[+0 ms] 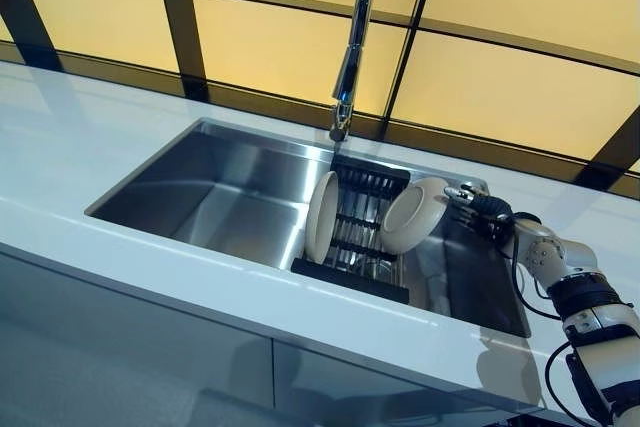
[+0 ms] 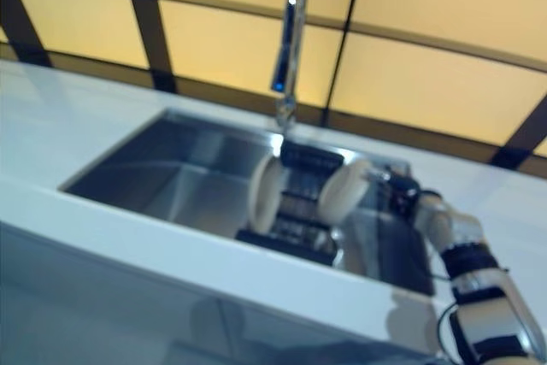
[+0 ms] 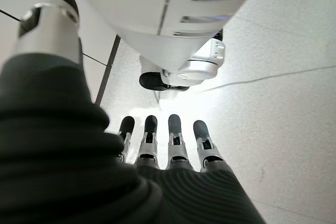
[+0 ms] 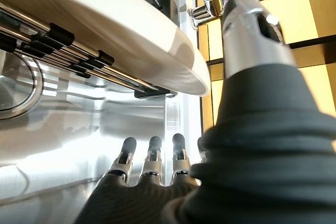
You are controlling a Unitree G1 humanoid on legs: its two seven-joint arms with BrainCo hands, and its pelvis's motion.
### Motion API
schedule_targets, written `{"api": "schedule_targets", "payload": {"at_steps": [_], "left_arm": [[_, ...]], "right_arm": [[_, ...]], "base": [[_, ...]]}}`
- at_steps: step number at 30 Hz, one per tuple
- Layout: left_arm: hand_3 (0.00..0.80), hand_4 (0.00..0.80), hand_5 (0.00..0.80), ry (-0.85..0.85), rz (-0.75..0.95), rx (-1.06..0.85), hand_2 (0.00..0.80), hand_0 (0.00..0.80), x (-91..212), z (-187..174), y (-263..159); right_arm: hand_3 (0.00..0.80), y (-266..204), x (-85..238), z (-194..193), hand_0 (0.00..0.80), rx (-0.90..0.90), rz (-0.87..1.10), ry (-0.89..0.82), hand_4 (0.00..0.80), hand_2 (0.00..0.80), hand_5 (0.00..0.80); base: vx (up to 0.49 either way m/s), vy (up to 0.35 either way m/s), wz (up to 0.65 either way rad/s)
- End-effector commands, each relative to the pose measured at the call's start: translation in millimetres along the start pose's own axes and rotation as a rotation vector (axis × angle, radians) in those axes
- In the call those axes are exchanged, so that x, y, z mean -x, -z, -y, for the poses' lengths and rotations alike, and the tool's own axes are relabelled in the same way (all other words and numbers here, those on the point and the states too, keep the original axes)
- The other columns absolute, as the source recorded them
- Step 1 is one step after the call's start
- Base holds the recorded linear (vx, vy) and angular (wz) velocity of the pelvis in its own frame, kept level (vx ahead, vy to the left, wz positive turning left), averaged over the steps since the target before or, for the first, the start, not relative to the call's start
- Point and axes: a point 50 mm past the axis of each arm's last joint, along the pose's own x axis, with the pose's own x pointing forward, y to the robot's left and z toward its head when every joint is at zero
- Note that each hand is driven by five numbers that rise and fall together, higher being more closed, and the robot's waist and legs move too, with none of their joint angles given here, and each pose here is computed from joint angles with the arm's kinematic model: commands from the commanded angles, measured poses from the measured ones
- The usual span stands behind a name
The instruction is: Take plates into dishwasher
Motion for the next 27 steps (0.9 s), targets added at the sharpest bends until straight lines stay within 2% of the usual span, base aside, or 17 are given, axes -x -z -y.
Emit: {"api": "schedule_targets", "payload": {"at_steps": [1,15,27], "left_arm": [[0.000,0.000,0.000,-0.030,-0.031,-0.038,0.000,0.000,1.4,-10.2,3.5],[0.000,0.000,0.000,-0.045,-0.040,-0.027,0.000,0.000,1.5,-11.7,5.7],[0.000,0.000,0.000,-0.049,-0.039,-0.027,0.000,0.000,1.5,-11.4,8.8]], "right_arm": [[0.000,-62.2,7.6,-9.2,0.000,0.000,0.171,-0.022,0.000,0.000,0.000],[0.000,-66.9,7.1,-20.3,0.000,0.007,0.163,-0.044,0.000,0.000,0.000],[0.000,-50.9,2.3,-27.1,0.000,0.022,0.078,-0.076,0.000,0.000,0.000]], "base": [[0.000,0.000,0.00],[0.000,0.000,0.00],[0.003,0.000,0.00]]}}
